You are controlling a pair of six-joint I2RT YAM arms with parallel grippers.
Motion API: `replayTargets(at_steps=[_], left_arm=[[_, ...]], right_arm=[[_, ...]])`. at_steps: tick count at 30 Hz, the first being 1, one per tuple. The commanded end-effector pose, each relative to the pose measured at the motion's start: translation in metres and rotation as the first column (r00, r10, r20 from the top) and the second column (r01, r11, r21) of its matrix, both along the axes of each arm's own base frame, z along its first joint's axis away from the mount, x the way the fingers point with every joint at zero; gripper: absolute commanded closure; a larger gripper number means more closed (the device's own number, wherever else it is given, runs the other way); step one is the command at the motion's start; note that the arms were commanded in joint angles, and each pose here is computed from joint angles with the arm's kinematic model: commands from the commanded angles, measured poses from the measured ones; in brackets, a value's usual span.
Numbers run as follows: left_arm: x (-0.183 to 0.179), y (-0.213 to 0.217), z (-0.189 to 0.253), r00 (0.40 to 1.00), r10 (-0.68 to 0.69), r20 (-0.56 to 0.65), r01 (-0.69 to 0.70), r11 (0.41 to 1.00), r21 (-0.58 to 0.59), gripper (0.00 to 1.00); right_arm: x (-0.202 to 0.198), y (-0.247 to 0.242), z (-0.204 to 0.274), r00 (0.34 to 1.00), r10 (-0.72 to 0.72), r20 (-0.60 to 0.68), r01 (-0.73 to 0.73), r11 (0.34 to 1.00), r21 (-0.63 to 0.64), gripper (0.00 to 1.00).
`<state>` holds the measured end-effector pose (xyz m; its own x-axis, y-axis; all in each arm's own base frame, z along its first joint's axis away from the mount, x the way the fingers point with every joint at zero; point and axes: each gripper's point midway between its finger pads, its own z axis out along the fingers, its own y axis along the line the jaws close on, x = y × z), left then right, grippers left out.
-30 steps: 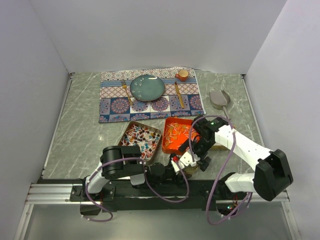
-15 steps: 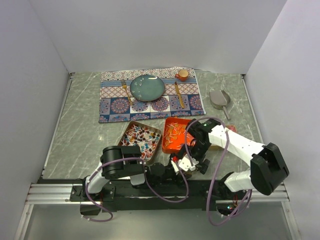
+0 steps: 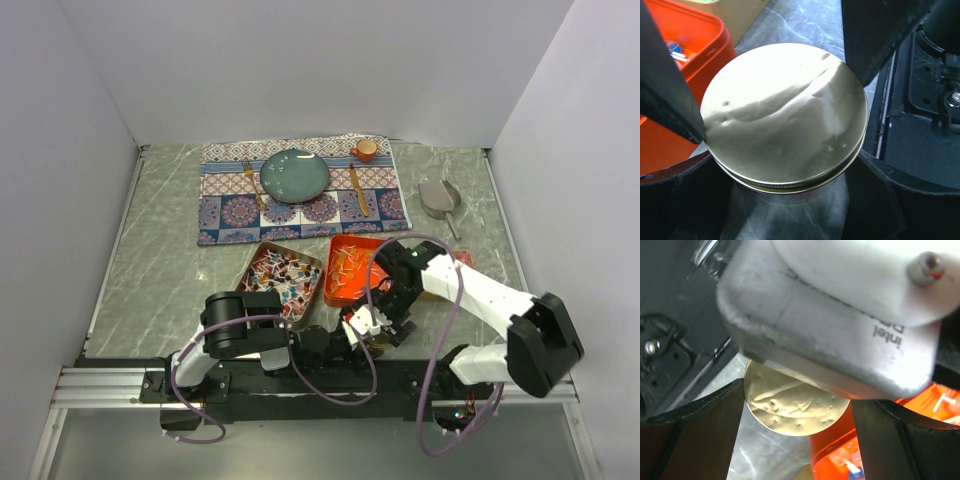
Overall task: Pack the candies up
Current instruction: Screw the bottle lid onto the packing bottle.
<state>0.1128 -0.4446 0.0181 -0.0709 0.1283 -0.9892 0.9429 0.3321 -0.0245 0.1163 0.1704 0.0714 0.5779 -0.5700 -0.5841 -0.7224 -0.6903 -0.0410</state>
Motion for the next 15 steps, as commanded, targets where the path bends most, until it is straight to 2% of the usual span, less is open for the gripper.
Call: replayTargets(at_steps=[1, 9, 13, 15], left_arm=[[-0.009, 0.048, -0.091, 0.999, 0.01, -0.05, 0.007, 0.941, 0.34, 0.99], [-0.009, 0.048, -0.09, 0.999, 0.01, -0.049, 0.007, 0.941, 0.338, 0.99], [-0.006, 0.049, -0.09, 0.999, 0.027, -0.04, -0.012, 0.939, 0.343, 0.99], [-0.006, 0.05, -0.09, 0.999, 0.027, -0.04, -0.012, 0.938, 0.347, 0.99]], right_arm=[[-0.03, 0.008, -0.002, 0.963, -0.217, -0.162, 0.22, 0.976, 0.0, 0.42], [-0.039, 0.009, -0.014, 0.895, -0.399, -0.2, 0.392, 0.917, -0.076, 0.47], [-0.037, 0.01, -0.017, 0.871, -0.445, -0.209, 0.435, 0.896, -0.095, 0.48], [-0.033, 0.011, -0.014, 0.869, -0.456, -0.193, 0.449, 0.89, -0.084, 0.28]])
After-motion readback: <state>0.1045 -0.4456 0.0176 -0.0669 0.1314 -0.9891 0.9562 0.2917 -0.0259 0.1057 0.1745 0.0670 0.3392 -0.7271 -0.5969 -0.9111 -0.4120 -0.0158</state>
